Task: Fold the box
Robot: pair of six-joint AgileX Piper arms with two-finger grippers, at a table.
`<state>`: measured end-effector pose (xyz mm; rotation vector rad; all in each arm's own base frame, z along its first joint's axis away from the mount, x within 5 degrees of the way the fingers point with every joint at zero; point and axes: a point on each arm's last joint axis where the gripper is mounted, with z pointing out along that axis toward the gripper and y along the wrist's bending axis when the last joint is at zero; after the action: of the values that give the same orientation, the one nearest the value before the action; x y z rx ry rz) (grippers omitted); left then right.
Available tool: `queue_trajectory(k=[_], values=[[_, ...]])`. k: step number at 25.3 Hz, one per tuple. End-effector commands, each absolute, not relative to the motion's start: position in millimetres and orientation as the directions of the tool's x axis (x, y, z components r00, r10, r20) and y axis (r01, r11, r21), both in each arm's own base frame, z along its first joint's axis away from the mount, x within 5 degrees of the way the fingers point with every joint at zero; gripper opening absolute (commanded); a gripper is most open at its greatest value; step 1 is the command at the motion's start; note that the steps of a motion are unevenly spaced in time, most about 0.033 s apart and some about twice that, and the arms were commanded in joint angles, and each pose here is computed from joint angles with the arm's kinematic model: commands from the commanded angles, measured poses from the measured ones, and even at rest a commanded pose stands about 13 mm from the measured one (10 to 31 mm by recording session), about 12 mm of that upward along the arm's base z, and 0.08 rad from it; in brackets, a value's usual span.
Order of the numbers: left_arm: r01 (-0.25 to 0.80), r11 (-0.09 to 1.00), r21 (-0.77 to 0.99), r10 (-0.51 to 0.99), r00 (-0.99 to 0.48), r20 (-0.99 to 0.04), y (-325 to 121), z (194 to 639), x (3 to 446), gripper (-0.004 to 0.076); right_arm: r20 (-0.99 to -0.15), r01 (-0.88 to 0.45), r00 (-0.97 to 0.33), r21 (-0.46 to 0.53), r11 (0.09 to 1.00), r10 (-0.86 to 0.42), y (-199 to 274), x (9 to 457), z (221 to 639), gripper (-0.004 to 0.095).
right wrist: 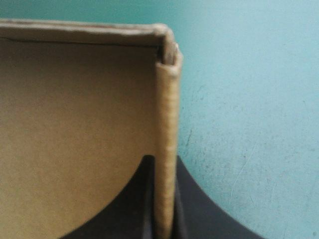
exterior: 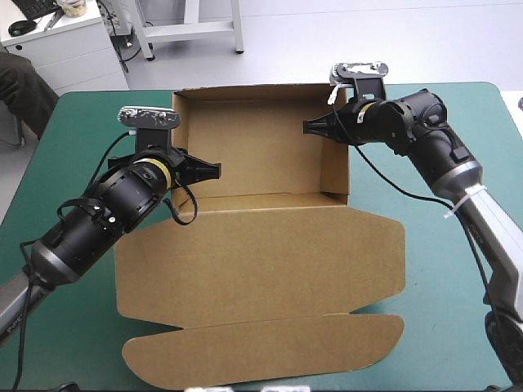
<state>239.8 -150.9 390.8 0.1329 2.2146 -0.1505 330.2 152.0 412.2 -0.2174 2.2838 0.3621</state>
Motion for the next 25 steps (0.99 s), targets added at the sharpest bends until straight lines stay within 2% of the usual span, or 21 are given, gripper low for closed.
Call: queue_trajectory(k=[1, 5, 9, 12, 17, 22, 25], values=[[0.232, 0.960, -0.157, 0.001, -0.564, -0.826, -165, 406, 235, -0.0010, -0.823, -0.309, -0.567, 0.233, 0.922, 0.018, 153, 322, 441, -0.0014], [0.205, 0.969, -0.138, 0.022, -0.628, -0.778, -173, 387, 245, -0.0009, -0.790, -0.303, -0.612, 0.209, 0.930, -0.021, 153, 322, 433, -0.0015], [0.175, 0.969, -0.173, -0.005, -0.690, -0.724, -177, 374, 251, -0.0009, -0.674, -0.302, -0.729, 0.153, 0.941, -0.124, 157, 331, 402, -0.0015], [0.132, 0.978, -0.160, -0.009, -0.742, -0.671, -174, 363, 256, -0.0009, -0.614, -0.292, -0.776, 0.140, 0.946, -0.148, 160, 337, 386, -0.0015], [0.160, 0.984, -0.080, 0.078, -0.786, -0.613, -179, 344, 263, -0.0009, -0.538, -0.285, -0.824, 0.124, 0.950, -0.177, 165, 349, 361, -0.0015], [0.161, 0.985, -0.053, 0.104, -0.819, -0.565, -188, 323, 273, -0.0009, -0.471, -0.303, -0.853, 0.099, 0.948, -0.224, 170, 358, 338, -0.0015], [0.197, 0.979, -0.045, 0.143, -0.833, -0.534, -195, 311, 277, -0.0008, -0.433, -0.306, -0.869, 0.092, 0.948, -0.238, 172, 363, 325, -0.0015]])
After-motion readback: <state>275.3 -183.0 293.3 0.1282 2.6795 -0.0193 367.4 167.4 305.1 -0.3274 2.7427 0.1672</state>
